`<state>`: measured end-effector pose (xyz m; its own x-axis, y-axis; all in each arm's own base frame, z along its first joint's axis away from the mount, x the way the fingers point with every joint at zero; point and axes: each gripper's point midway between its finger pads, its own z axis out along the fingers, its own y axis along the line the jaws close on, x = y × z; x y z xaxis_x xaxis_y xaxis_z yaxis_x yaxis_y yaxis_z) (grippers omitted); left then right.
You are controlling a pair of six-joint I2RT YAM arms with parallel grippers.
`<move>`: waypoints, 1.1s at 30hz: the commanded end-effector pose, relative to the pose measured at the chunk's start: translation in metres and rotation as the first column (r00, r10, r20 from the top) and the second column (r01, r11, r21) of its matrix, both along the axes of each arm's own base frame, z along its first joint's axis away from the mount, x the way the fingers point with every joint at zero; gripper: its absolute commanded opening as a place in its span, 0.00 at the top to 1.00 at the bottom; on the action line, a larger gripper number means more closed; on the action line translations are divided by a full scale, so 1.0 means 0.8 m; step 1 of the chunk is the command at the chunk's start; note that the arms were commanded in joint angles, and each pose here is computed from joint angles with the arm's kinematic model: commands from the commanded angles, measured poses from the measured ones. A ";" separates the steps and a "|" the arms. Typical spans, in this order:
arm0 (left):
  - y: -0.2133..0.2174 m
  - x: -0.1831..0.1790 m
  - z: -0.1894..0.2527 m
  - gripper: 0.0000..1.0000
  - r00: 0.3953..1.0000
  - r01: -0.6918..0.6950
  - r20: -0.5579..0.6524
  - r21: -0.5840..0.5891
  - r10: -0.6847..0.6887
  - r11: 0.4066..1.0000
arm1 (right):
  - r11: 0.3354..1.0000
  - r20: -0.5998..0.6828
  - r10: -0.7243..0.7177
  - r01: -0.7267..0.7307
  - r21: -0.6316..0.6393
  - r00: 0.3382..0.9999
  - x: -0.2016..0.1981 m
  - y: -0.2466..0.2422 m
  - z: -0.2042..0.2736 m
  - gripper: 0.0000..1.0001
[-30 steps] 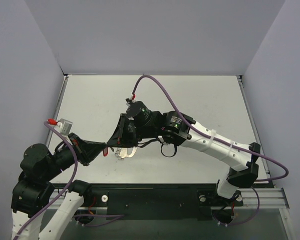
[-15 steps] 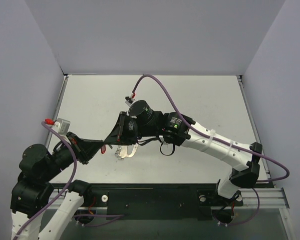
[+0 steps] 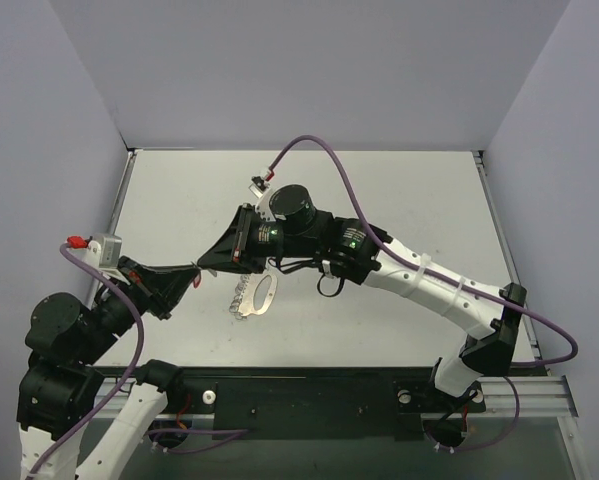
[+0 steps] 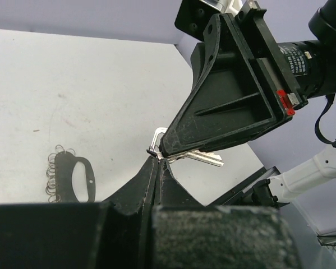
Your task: Remove the keys from the keyring
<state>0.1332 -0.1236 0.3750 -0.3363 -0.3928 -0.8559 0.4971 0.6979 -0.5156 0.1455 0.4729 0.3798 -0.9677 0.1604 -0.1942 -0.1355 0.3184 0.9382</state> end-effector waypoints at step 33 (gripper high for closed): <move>-0.017 -0.029 -0.046 1.00 0.980 0.110 -0.166 -0.016 -0.111 0.994 | 0.861 0.619 -0.372 0.506 -0.047 0.692 0.056 -0.246 0.096 1.00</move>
<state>0.1052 -0.1421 0.3424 -0.5273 -0.3160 -0.7887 0.5145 0.6200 -0.5923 0.1595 0.3338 0.4841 -0.6484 0.4175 -0.6366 -0.4986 0.3992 0.7695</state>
